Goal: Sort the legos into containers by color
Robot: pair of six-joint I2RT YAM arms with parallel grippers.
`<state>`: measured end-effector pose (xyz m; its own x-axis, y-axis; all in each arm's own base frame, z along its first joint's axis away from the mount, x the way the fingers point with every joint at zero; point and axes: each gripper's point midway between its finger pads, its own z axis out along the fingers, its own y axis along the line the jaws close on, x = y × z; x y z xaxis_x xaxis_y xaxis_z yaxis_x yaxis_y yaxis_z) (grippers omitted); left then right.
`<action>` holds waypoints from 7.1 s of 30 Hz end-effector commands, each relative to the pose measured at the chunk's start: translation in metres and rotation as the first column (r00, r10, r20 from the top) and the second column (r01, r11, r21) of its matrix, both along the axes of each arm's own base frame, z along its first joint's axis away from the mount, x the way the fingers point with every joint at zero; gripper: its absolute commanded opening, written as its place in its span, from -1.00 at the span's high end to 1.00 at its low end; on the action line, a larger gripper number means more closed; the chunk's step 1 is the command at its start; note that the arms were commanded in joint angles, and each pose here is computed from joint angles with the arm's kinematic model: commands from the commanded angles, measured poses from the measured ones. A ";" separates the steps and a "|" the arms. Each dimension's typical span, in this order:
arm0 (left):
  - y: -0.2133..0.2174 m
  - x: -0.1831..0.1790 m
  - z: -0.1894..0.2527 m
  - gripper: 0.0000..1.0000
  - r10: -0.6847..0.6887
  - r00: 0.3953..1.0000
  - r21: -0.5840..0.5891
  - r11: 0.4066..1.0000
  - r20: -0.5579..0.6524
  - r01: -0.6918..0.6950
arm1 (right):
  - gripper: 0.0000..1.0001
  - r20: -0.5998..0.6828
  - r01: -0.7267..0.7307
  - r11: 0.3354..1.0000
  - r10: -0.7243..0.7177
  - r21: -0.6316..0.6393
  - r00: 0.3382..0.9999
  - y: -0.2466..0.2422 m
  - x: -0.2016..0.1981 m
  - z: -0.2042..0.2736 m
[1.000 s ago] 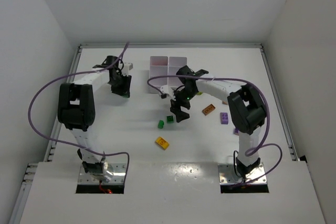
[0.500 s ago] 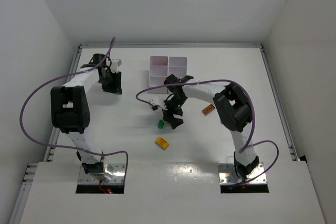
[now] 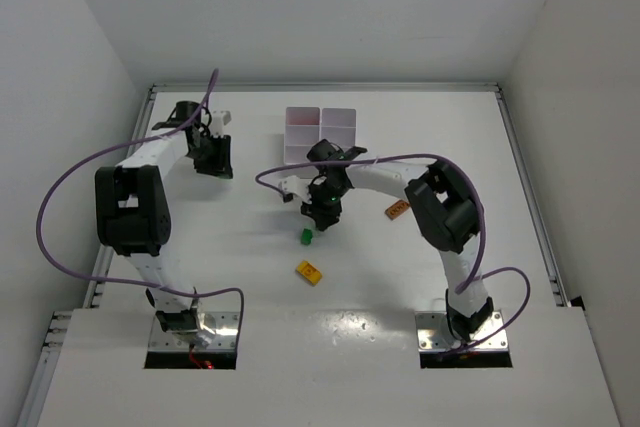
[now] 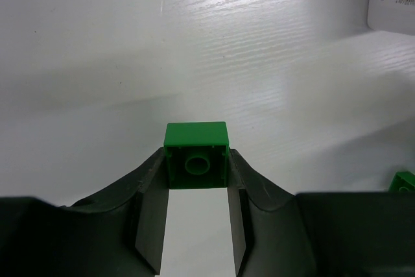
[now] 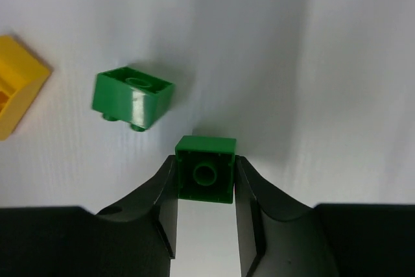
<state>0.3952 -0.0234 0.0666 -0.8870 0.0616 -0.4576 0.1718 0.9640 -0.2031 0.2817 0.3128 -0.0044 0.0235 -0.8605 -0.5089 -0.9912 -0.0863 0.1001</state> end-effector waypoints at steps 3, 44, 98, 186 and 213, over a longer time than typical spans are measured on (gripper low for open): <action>-0.003 0.005 0.038 0.86 -0.002 0.994 -0.041 0.999 0.112 0.007 | 1.00 0.199 0.274 0.923 -0.332 0.271 0.922 0.031 0.089 0.112; -0.105 0.061 0.157 0.73 -0.204 0.830 -0.135 0.939 0.519 0.315 | -0.97 0.097 0.637 0.411 -0.879 0.652 0.467 -0.003 0.208 0.250; 0.009 -0.011 0.239 -0.32 0.200 0.808 -0.188 0.976 0.555 -0.112 | -0.81 -0.023 0.144 0.977 -0.142 0.158 0.990 0.032 -0.008 0.054; -0.116 -0.082 0.119 -0.35 -0.566 0.727 -0.062 0.771 0.389 0.634 | -0.58 -0.073 0.763 0.319 -0.900 0.562 0.430 -0.012 0.184 0.265; -0.245 -0.231 -0.035 -0.47 -0.898 -0.437 0.231 -0.416 0.051 0.880 | -0.58 0.130 0.891 0.158 -0.985 0.427 0.112 -0.287 0.076 0.189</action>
